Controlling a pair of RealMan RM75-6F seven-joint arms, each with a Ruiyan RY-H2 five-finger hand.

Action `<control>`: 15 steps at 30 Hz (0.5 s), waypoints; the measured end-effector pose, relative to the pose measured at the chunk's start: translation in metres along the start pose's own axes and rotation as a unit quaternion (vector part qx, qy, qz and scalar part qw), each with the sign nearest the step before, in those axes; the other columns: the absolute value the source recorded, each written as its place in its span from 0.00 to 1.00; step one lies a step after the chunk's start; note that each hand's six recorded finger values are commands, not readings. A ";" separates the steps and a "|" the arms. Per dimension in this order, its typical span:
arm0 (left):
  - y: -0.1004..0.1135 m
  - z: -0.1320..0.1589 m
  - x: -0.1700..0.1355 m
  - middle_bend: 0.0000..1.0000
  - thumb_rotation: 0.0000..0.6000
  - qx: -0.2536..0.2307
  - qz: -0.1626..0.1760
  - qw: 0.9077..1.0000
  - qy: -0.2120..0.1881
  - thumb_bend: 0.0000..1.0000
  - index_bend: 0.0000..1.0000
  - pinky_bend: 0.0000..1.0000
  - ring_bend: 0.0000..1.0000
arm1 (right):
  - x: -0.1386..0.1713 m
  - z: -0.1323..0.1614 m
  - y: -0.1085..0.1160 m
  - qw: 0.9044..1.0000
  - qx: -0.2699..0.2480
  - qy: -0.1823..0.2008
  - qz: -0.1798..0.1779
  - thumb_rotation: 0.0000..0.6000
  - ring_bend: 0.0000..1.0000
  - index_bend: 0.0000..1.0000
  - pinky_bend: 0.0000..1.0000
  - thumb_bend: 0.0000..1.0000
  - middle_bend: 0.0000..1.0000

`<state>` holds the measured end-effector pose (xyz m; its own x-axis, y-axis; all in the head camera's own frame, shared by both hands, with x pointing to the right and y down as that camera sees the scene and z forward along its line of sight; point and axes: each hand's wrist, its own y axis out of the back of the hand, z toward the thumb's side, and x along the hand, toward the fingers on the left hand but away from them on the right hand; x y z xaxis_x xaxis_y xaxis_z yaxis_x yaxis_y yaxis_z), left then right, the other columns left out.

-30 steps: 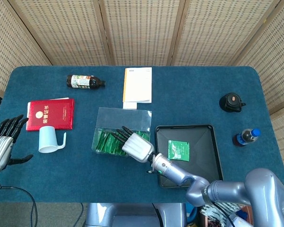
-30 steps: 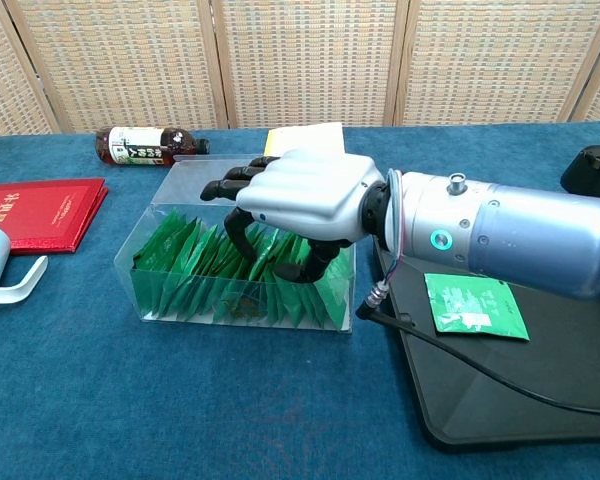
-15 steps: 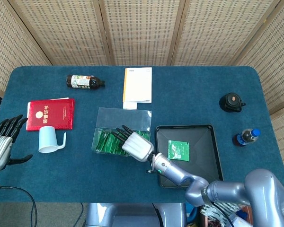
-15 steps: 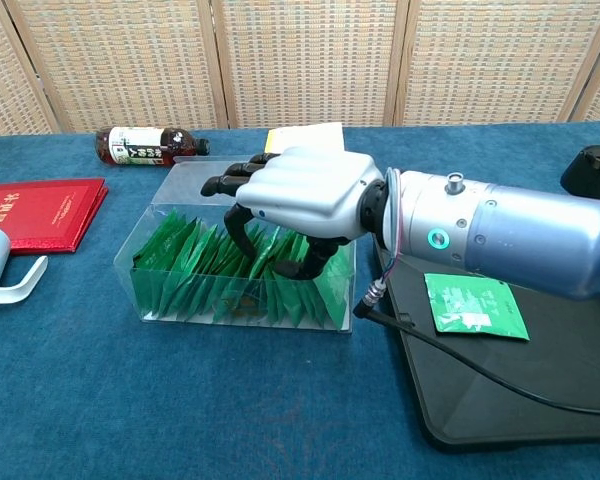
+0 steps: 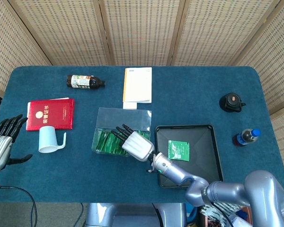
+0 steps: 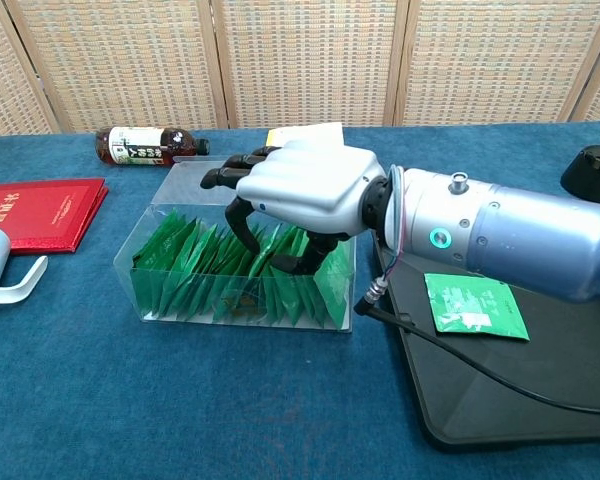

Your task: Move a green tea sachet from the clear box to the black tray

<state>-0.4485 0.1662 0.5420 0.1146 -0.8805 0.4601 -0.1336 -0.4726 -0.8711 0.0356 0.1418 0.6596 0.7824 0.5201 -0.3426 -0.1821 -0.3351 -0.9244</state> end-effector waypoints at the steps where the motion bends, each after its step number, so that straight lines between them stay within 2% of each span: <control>1: 0.000 0.000 0.000 0.00 1.00 0.000 0.000 1.000 0.000 0.02 0.00 0.00 0.00 | 0.000 0.000 0.000 1.000 0.000 -0.001 0.000 1.00 0.00 0.52 0.16 0.55 0.13; 15: 0.000 0.000 0.000 0.00 1.00 0.001 -0.001 1.000 0.001 0.02 0.00 0.00 0.00 | 0.003 -0.006 -0.003 1.000 -0.004 -0.009 0.001 1.00 0.00 0.52 0.16 0.55 0.14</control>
<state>-0.4485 0.1661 0.5426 0.1136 -0.8792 0.4626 -0.1323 -0.4749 -0.8700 0.0418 0.1395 0.6625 0.7714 0.5334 -0.3469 -0.1784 -0.3420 -0.9226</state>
